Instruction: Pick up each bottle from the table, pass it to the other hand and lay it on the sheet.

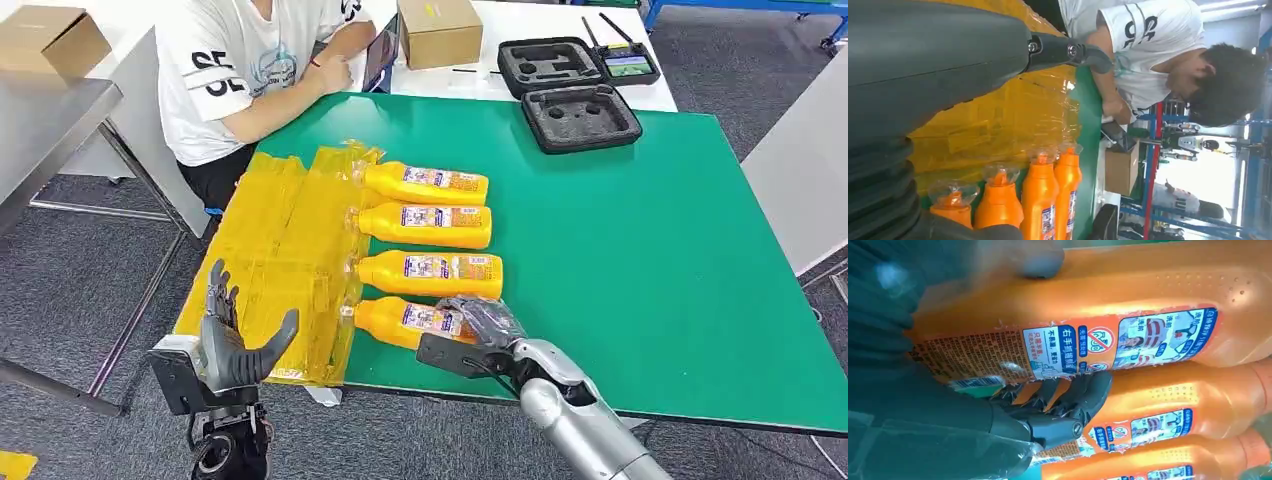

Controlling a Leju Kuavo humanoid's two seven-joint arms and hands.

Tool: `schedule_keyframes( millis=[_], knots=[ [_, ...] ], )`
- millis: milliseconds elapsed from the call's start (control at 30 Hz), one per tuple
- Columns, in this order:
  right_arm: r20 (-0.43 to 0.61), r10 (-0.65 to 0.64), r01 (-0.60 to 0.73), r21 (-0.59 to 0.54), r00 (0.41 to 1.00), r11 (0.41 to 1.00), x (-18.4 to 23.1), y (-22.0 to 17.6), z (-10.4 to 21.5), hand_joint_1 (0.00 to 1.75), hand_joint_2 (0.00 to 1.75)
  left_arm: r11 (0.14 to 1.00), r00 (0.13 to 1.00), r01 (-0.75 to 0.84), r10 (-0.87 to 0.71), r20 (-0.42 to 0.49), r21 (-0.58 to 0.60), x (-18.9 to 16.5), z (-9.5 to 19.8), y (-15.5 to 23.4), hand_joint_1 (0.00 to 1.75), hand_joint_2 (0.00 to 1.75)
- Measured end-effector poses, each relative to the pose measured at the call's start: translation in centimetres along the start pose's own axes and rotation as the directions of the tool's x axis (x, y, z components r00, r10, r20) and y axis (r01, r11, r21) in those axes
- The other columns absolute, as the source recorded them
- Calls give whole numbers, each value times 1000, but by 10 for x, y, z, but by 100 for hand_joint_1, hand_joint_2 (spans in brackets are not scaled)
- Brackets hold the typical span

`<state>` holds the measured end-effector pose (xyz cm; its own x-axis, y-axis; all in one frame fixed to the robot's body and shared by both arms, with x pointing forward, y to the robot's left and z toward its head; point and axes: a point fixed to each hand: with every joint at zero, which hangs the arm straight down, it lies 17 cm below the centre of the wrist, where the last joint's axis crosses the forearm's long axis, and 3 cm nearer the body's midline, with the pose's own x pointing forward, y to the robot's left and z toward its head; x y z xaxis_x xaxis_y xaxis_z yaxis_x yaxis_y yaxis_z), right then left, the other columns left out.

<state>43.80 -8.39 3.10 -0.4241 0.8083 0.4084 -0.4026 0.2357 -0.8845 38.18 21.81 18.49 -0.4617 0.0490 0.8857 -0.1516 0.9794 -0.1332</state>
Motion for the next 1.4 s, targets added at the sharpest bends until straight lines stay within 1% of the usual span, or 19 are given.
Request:
schedule_keyframes(
  millis=[167,267,367,433,467,500,567,667,800,900,1100,1167,1267,1333,1400],
  knots=[
    [2,7,-7,12,1000,1000,-1,2,0,175,175,1000,1000,1,-1,-3,-1,-1,1,0,0,175],
    [32,-18,17,34,999,999,4,5,1,175,175,1000,1000,-1,1,-4,0,-1,1,1,0,175],
    [113,-104,102,23,988,995,20,1,2,175,175,1000,1000,-2,2,-6,2,-2,2,2,0,175],
    [178,-191,194,-4,965,981,31,-6,5,175,175,1000,1000,-4,4,-8,3,-2,3,2,0,175],
    [196,-212,218,-11,957,976,35,-7,7,175,175,1000,1000,-4,4,-7,4,-2,4,3,0,175],
    [235,-255,270,-37,938,962,44,-13,9,175,175,1000,1000,-4,4,-8,5,-2,5,3,0,175],
    [281,-288,327,-103,915,939,53,-35,9,175,175,1000,1000,-2,2,-9,10,-2,8,5,0,175],
    [310,-301,369,-187,902,910,57,-60,10,175,175,1000,1000,-3,3,0,11,0,9,5,0,175],
    [377,-303,432,-326,875,841,65,-94,19,175,175,1000,1000,-11,11,15,11,6,11,6,0,175],
    [399,-312,461,-363,862,810,71,-105,22,175,175,1000,1000,-14,14,25,13,11,10,6,0,175],
    [410,-330,490,-390,851,779,75,-114,22,175,175,999,998,-32,30,56,35,22,12,11,0,175],
    [419,-331,499,-399,845,769,76,-117,22,175,175,997,996,-66,64,56,37,26,12,12,0,175],
    [461,-339,536,-410,820,738,81,-122,24,175,175,988,988,-155,154,24,15,27,14,7,0,175],
    [502,-348,569,-398,792,720,88,-120,24,175,175,971,972,-236,236,-14,-30,25,16,-6,0,175],
    [549,-350,599,-377,759,706,100,-115,25,175,175,937,943,-332,327,-62,-105,26,19,-28,0,175]
  ],
)
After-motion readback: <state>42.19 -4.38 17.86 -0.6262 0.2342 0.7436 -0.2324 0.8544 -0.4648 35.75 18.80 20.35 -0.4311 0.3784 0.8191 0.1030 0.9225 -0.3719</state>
